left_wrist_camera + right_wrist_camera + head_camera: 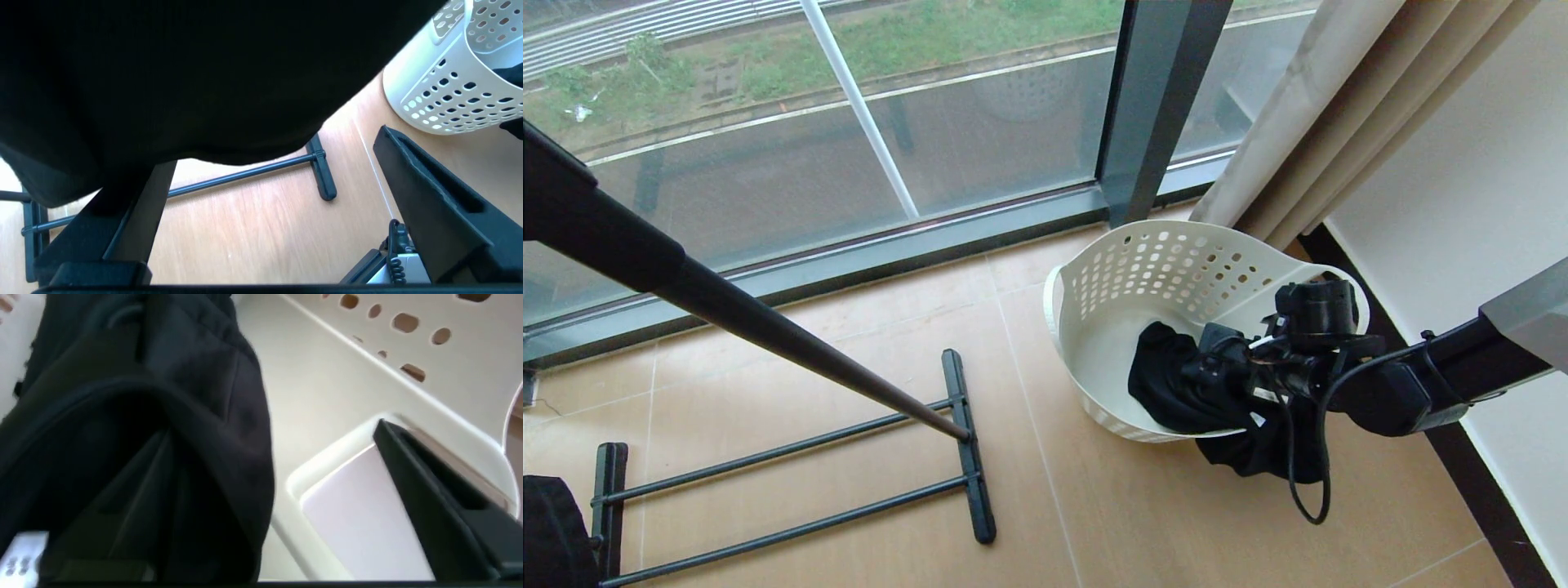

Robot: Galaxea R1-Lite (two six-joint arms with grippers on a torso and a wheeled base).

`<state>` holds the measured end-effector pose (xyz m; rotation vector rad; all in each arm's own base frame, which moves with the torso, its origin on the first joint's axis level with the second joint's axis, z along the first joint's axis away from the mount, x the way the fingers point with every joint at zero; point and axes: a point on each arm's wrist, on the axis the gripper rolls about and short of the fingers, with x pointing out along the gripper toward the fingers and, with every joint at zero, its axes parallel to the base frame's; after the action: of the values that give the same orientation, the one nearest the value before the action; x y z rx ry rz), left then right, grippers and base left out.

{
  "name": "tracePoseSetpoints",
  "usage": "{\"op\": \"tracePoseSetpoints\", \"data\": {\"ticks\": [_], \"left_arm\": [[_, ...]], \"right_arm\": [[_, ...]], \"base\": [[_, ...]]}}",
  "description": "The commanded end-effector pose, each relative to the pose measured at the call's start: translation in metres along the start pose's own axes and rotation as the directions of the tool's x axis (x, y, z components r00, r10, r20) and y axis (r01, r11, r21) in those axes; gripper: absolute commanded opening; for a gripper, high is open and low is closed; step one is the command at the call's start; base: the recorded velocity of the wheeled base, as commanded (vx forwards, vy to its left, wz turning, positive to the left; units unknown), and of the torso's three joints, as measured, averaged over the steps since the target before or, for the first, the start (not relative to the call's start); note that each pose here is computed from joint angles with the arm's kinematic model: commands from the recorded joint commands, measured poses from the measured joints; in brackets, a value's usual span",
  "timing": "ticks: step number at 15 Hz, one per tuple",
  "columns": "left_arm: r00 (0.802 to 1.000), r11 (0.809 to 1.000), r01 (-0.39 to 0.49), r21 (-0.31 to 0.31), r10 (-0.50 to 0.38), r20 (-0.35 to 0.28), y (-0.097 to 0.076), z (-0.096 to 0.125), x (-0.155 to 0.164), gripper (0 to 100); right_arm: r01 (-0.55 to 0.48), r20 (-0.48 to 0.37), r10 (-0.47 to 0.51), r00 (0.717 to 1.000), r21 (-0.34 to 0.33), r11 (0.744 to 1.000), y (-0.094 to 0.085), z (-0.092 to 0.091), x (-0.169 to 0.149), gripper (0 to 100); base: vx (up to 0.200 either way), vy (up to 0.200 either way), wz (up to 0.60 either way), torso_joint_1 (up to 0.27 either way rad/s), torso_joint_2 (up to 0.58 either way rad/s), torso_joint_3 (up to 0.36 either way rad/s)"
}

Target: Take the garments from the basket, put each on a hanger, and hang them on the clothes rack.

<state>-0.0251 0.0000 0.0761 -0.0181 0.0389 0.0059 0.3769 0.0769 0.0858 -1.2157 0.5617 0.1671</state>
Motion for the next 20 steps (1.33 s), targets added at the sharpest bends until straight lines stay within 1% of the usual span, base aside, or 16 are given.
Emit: {"op": "tracePoseSetpoints", "data": {"ticks": [1, 2, 7, 9, 10, 12, 13, 14, 15, 16, 17, 18, 19, 20], "left_arm": [[1.0, 1.0, -0.001, 0.0, 0.001, -0.001, 0.0, 0.0, 0.0, 100], [1.0, 1.0, -0.001, 0.0, 0.001, -0.001, 0.0, 0.0, 0.0, 100], [1.0, 1.0, -0.001, 0.0, 0.001, -0.001, 0.0, 0.0, 0.0, 100], [1.0, 1.0, -0.001, 0.001, 0.001, -0.001, 0.0, 0.0, 0.0, 100], [1.0, 1.0, -0.001, 0.001, 0.001, -0.001, 0.0, 0.0, 0.0, 100], [1.0, 1.0, -0.001, 0.001, 0.001, -0.001, 0.0, 0.0, 0.0, 100], [1.0, 1.0, -0.001, 0.003, 0.001, -0.002, 0.0, 0.0, 0.0, 100], [1.0, 1.0, -0.001, 0.001, 0.001, -0.001, 0.0, 0.0, 0.0, 100], [1.0, 1.0, -0.001, 0.001, 0.001, -0.001, 0.0, 0.0, 0.0, 100], [1.0, 1.0, -0.001, 0.001, 0.001, -0.002, 0.0, 0.0, 0.0, 100], [1.0, 1.0, -0.001, 0.001, 0.001, -0.002, 0.0, 0.0, 0.0, 100], [1.0, 1.0, -0.001, 0.001, 0.001, -0.001, 0.0, 0.0, 0.0, 100], [1.0, 1.0, -0.001, 0.001, 0.001, -0.002, 0.0, 0.0, 0.0, 100], [1.0, 1.0, -0.001, 0.001, 0.001, -0.001, 0.0, 0.0, 0.0, 100]], "right_arm": [[0.005, -0.006, -0.005, 1.0, 0.001, 1.0, 0.0, 0.0, 0.001, 0], [0.009, -0.016, -0.009, 1.0, 0.002, 1.0, 0.0, 0.0, 0.001, 0], [0.017, -0.01, -0.017, 1.0, 0.009, 1.0, -0.004, 0.0, -0.003, 0], [0.033, 0.002, -0.033, 0.999, 0.026, 0.999, -0.011, -0.001, -0.013, 0], [0.044, 0.012, -0.044, 0.999, 0.049, 0.998, -0.015, -0.002, -0.023, 0], [0.066, 0.03, -0.069, 0.997, 0.101, 0.993, -0.024, -0.005, -0.043, 0], [0.076, 0.044, -0.083, 0.996, 0.146, 0.986, -0.028, -0.009, -0.058, 0], [0.079, 0.075, -0.094, 0.993, 0.178, 0.981, -0.031, -0.011, -0.077, 0], [0.078, 0.105, -0.1, 0.989, 0.196, 0.977, -0.033, -0.01, -0.089, 0], [0.074, 0.14, -0.111, 0.984, 0.246, 0.967, -0.034, -0.014, -0.11, 0], [0.069, 0.167, -0.121, 0.978, 0.291, 0.954, -0.037, -0.018, -0.122, 0], [0.05, 0.192, -0.119, 0.974, 0.33, 0.943, -0.035, -0.021, -0.132, 0], [0.017, 0.217, -0.108, 0.97, 0.383, 0.924, -0.029, -0.022, -0.144, 0], [-0.033, 0.243, -0.081, 0.967, 0.433, 0.901, -0.017, -0.026, -0.156, 0]], "base": [[0.0, 0.0, 0.0, 0.0, 0.0, 0.0], [0.0, 0.0, 0.0, 0.0, 0.0, 0.0], [0.0, 0.0, 0.0, 0.0, 0.0, 0.0], [0.0, 0.0, 0.0, 0.0, 0.0, 0.0], [0.0, 0.0, 0.0, 0.0, 0.0, 0.0], [0.0, 0.0, 0.0, 0.0, 0.0, 0.0], [0.0, 0.0, 0.0, 0.0, 0.0, 0.0], [0.0, 0.0, 0.0, 0.0, 0.0, 0.0], [0.0, 0.0, 0.0, 0.0, 0.0, 0.0], [0.0, 0.0, 0.0, 0.0, 0.0, 0.0], [0.0, 0.0, 0.0, 0.0, 0.0, 0.0], [0.0, 0.0, 0.0, 0.0, 0.0, 0.0], [0.0, 0.0, 0.0, 0.0, 0.0, 0.0], [0.0, 0.0, 0.0, 0.0, 0.0, 0.0]]}}
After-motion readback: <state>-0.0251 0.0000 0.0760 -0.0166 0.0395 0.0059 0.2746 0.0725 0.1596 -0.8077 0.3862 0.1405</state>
